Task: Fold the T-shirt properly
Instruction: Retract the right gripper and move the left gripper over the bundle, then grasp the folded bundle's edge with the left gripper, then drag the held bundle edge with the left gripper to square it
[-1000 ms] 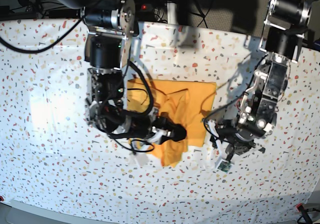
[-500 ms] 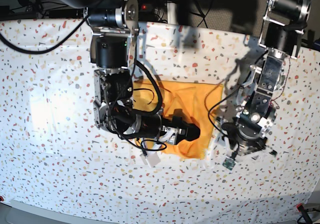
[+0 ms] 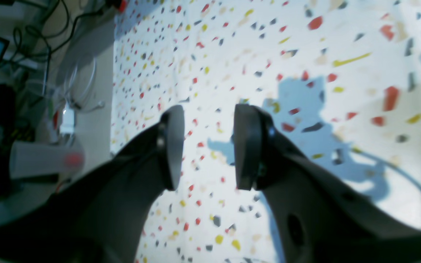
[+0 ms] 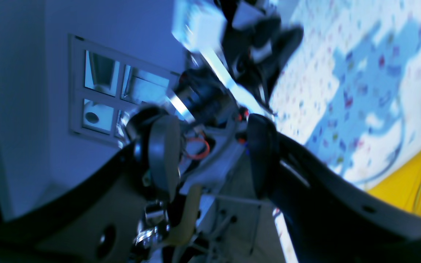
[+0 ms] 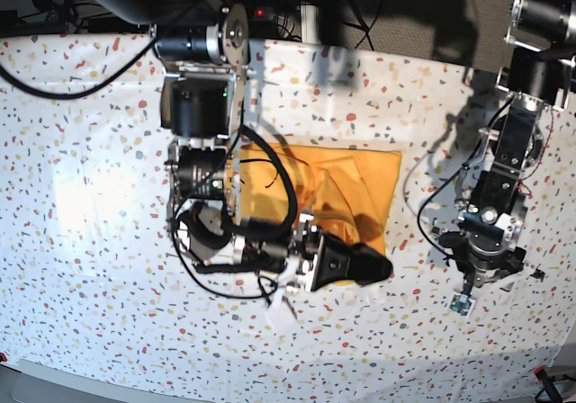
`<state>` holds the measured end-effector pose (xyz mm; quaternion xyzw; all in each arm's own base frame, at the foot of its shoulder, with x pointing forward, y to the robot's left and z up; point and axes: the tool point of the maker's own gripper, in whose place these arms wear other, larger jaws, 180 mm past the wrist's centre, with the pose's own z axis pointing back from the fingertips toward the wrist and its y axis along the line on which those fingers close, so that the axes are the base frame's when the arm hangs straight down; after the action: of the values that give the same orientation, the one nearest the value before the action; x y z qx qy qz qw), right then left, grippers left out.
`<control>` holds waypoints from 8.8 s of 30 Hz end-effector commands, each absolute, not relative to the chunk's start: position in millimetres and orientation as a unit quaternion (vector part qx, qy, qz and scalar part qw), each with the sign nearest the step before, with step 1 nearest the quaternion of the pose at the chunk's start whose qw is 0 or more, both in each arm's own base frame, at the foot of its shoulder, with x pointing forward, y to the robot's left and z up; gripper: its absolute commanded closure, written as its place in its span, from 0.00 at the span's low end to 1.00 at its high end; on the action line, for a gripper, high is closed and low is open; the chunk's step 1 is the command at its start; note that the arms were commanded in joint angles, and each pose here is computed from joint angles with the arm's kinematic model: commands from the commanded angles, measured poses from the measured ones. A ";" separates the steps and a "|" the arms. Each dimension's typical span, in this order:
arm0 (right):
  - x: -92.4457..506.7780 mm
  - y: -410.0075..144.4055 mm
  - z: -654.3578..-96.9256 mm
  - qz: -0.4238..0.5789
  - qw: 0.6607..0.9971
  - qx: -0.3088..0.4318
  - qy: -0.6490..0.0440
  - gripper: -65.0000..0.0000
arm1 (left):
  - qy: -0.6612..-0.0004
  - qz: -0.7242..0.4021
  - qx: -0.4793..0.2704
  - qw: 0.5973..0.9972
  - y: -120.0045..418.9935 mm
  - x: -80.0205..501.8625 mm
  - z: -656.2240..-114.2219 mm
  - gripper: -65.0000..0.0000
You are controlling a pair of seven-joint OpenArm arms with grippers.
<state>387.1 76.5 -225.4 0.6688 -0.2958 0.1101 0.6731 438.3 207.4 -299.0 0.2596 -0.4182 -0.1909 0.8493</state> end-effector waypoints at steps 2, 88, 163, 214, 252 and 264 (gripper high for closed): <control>411.5 75.4 -194.0 0.124 0.665 0.650 -0.347 0.54 | -0.448 -0.175 0.269 0.834 211.5 449.0 -274.4 0.66; 446.2 -268.2 -316.6 0.053 0.885 0.096 -0.452 0.54 | -0.541 -0.309 -0.034 0.782 -52.5 358.9 -288.5 0.66; 446.6 -265.4 -314.9 0.049 0.883 0.107 -0.455 0.54 | -0.434 -0.060 0.289 0.851 108.4 352.3 -312.1 0.93; 464.5 -191.5 -311.0 0.034 0.842 0.194 -0.502 0.54 | -0.464 -0.062 0.350 0.811 121.0 356.9 -287.9 0.86; 462.1 -191.1 -315.2 0.037 0.849 0.193 -0.490 0.54 | -0.498 -0.073 0.373 0.779 120.8 362.9 -270.4 0.88; 459.8 -190.5 -318.7 0.039 0.855 0.193 -0.480 0.54 | -0.484 -0.066 0.374 0.788 123.6 359.8 -274.9 0.53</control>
<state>445.1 -187.8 -345.7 0.1895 -0.4460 0.0372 0.8739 351.8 124.0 -295.1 0.3680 -0.4555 -0.0758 0.8071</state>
